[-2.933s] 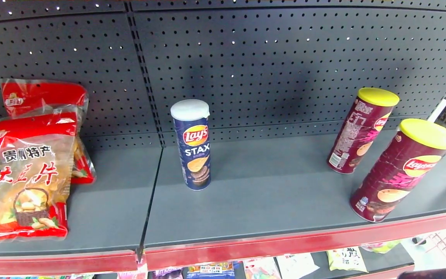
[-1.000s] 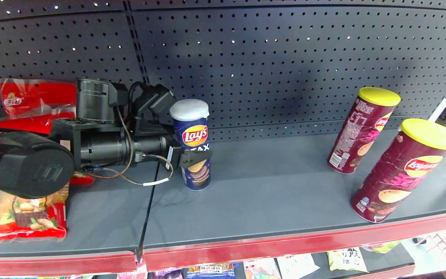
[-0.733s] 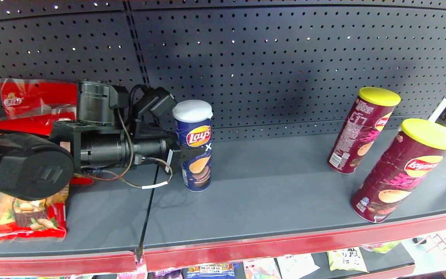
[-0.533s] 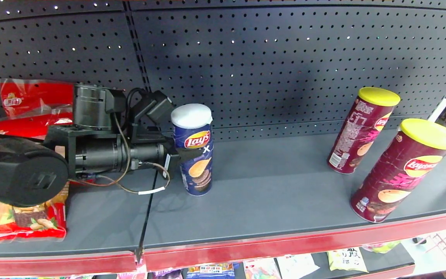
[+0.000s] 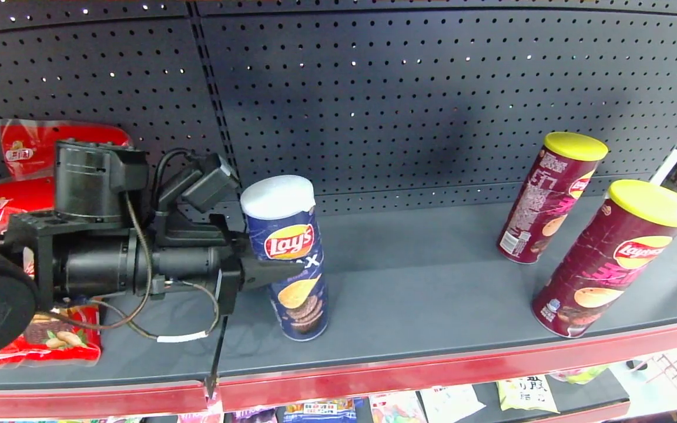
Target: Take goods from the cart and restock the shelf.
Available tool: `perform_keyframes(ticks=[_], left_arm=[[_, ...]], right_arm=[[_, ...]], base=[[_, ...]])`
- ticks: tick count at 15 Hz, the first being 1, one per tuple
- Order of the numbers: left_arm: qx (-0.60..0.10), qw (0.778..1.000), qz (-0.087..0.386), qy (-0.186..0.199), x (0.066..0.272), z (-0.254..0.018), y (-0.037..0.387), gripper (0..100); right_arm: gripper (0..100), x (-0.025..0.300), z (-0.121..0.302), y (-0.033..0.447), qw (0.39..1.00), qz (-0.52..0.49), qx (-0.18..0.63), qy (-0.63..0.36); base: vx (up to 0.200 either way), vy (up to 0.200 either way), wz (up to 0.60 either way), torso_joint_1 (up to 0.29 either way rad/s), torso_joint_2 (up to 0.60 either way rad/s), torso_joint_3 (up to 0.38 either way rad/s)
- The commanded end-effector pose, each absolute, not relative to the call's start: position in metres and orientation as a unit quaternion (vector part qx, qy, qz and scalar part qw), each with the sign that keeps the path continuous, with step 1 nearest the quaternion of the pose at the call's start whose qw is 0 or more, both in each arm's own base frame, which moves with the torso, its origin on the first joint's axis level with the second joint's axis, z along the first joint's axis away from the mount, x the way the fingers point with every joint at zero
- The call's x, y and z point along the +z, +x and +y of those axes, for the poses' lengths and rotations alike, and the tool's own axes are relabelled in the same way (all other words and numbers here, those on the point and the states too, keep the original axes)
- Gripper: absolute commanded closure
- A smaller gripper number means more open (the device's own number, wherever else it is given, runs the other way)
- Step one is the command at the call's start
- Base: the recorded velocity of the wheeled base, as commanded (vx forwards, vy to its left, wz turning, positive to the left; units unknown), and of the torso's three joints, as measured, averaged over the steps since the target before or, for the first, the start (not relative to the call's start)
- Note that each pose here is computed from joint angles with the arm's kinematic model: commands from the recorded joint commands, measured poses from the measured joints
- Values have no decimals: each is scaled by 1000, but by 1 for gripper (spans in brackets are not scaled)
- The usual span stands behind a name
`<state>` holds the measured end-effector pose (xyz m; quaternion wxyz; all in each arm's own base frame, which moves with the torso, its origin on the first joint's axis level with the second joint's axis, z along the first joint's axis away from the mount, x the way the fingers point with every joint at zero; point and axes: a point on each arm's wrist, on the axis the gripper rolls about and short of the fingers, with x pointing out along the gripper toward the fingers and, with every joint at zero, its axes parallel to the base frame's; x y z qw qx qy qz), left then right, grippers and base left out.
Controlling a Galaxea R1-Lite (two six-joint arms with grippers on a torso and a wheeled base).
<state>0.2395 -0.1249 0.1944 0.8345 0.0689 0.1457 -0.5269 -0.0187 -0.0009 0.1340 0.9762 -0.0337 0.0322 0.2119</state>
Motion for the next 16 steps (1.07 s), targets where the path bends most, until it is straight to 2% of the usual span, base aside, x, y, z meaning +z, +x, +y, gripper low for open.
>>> perform_keyframes(ticks=[1, 4, 9, 16], left_arm=[[-536, 830, 136, 69, 197, -115, 215, 100], [-544, 822, 141, 89, 184, -111, 208, 100], [-559, 812, 143, 85, 183, -111, 206, 100], [-558, 811, 154, 83, 177, -112, 207, 100]], right_arm=[[100, 134, -1, -18, 976, 33, 213, -34], [100, 135, -1, -19, 976, 31, 213, -34], [100, 138, 0, -16, 975, 38, 215, -34], [100, 138, 0, -16, 975, 39, 214, -34]], base=[[0, 0, 0, 0, 0, 0], [0, 0, 0, 0, 0, 0], [0, 0, 0, 0, 0, 0], [0, 0, 0, 0, 0, 0]])
